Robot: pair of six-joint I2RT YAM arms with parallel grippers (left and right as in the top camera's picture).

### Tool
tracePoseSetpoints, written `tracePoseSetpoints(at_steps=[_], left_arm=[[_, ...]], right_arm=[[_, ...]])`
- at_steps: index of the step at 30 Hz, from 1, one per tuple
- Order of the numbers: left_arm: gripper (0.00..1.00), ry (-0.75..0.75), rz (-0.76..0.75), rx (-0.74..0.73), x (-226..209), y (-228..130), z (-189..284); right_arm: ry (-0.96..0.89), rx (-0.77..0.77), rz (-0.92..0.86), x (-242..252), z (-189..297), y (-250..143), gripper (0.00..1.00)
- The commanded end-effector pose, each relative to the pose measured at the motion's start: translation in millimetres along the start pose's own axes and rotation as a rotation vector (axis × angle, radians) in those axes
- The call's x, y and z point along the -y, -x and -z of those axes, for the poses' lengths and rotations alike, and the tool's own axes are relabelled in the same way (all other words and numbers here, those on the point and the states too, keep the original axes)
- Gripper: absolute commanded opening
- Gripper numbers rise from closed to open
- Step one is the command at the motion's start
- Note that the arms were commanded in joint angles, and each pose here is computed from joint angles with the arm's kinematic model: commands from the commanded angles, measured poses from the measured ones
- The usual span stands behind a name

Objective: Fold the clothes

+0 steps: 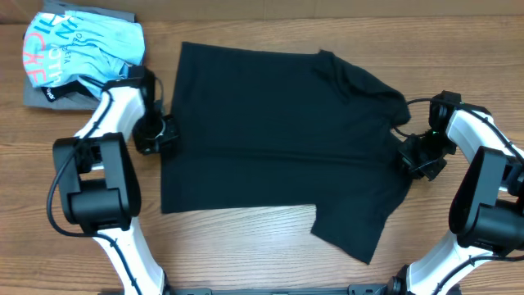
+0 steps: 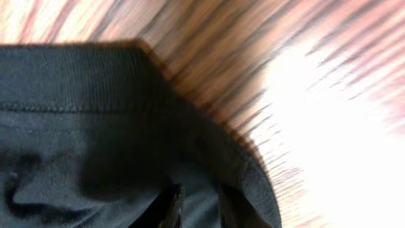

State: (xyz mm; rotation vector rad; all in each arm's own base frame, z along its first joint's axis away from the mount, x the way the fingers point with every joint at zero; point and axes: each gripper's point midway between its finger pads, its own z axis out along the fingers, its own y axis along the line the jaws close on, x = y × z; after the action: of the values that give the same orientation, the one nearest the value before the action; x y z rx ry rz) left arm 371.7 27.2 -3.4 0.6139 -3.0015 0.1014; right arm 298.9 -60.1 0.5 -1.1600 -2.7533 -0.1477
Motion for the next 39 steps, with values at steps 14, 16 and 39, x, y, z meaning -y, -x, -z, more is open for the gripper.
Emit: tracePoseSetpoints(at_steps=[14, 16, 39], left_arm=[[0.04, 0.182, 0.235, 0.024, -63, 10, 23], [0.04, 0.161, 0.236, 0.072, -59, 17, 39], [1.00, -0.014, 0.221, 0.254, -29, 45, 87]], right_arm=[[0.047, -0.077, 0.160, -42, -7, -41, 0.04], [0.054, -0.063, 0.124, -48, -2, -40, 0.04], [0.616, 0.259, 0.494, -237, 135, -4, 0.97]])
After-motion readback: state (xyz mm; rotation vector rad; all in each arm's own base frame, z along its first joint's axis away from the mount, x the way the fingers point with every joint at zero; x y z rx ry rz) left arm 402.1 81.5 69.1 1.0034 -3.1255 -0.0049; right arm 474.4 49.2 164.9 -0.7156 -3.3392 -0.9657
